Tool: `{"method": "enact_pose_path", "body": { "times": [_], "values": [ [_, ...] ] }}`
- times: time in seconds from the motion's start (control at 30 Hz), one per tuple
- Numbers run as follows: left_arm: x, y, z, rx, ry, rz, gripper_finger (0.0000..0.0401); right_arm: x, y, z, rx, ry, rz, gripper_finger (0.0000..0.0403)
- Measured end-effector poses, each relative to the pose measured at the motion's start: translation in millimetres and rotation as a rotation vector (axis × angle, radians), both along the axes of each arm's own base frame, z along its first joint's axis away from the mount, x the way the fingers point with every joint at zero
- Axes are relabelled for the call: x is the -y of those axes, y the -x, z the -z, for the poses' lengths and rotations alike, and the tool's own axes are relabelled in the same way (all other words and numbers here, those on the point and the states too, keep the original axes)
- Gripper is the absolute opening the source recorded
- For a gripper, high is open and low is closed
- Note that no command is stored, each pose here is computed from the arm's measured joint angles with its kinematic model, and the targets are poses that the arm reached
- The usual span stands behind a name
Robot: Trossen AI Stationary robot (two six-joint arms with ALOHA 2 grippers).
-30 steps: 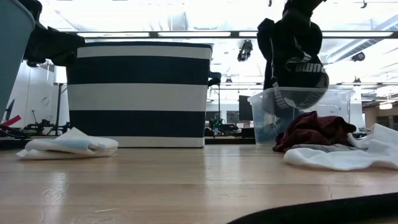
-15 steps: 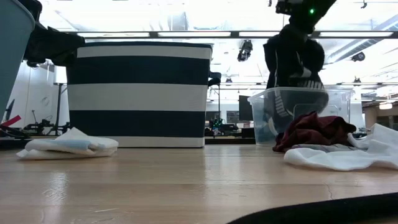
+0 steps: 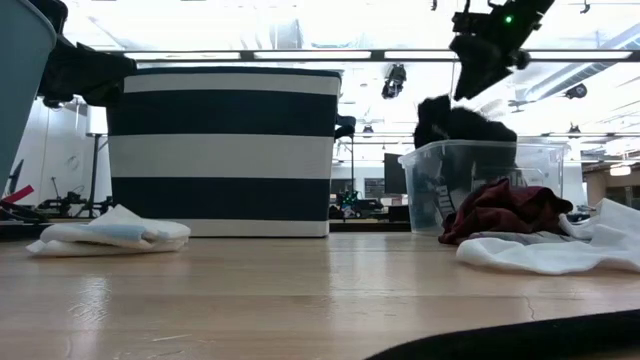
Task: Pick & Place Cloths
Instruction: Put the blue boxer into the transparent bin, then put the red underwear into the transparent bin
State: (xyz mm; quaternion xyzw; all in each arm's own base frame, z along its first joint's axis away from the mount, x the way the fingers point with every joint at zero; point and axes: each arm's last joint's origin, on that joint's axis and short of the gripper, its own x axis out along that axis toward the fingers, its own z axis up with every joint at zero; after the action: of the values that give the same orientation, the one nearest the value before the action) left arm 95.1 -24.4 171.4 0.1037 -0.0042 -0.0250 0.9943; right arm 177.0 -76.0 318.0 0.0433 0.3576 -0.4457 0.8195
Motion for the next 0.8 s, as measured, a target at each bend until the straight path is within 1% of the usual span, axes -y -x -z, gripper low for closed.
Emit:
{"method": "enact_pose_path", "body": {
  "times": [0.07, 0.13, 0.23, 0.3, 0.43, 0.5, 0.67, 0.8],
  "values": [
    [0, 0, 0, 0.000, 0.000, 0.000, 0.0030, 2, 5, -1, -0.007, 0.020, 0.090, 0.0223],
    [0, 0, 0, 0.000, 0.000, 0.000, 0.0030, 3, 9, -4, 0.000, 0.011, 0.154, 0.0229],
    [0, 0, 0, 0.000, 0.000, 0.000, 0.0030, 3, 11, -7, 0.017, -0.002, 0.175, 0.0235],
    [0, 0, 0, -0.001, 0.000, 0.000, 0.0030, 1, 9, -7, 0.035, -0.048, 0.130, 0.0237],
    [0, 0, 0, 0.000, 0.000, 0.000, 0.0030, -8, 2, 0, 0.071, -0.238, -0.040, 0.0241],
    [0, 0, 0, 0.000, 0.000, 0.000, 0.0030, -13, -1, 5, 0.069, -0.302, -0.100, 0.0242],
    [0, 0, 0, 0.000, 0.000, 0.000, 0.0030, -27, -4, 20, 0.043, -0.404, -0.182, 0.0235],
    [0, 0, 0, 0.000, 0.000, 0.000, 0.0030, -40, -5, 36, 0.009, -0.448, -0.194, 0.0226]
  ]
}}
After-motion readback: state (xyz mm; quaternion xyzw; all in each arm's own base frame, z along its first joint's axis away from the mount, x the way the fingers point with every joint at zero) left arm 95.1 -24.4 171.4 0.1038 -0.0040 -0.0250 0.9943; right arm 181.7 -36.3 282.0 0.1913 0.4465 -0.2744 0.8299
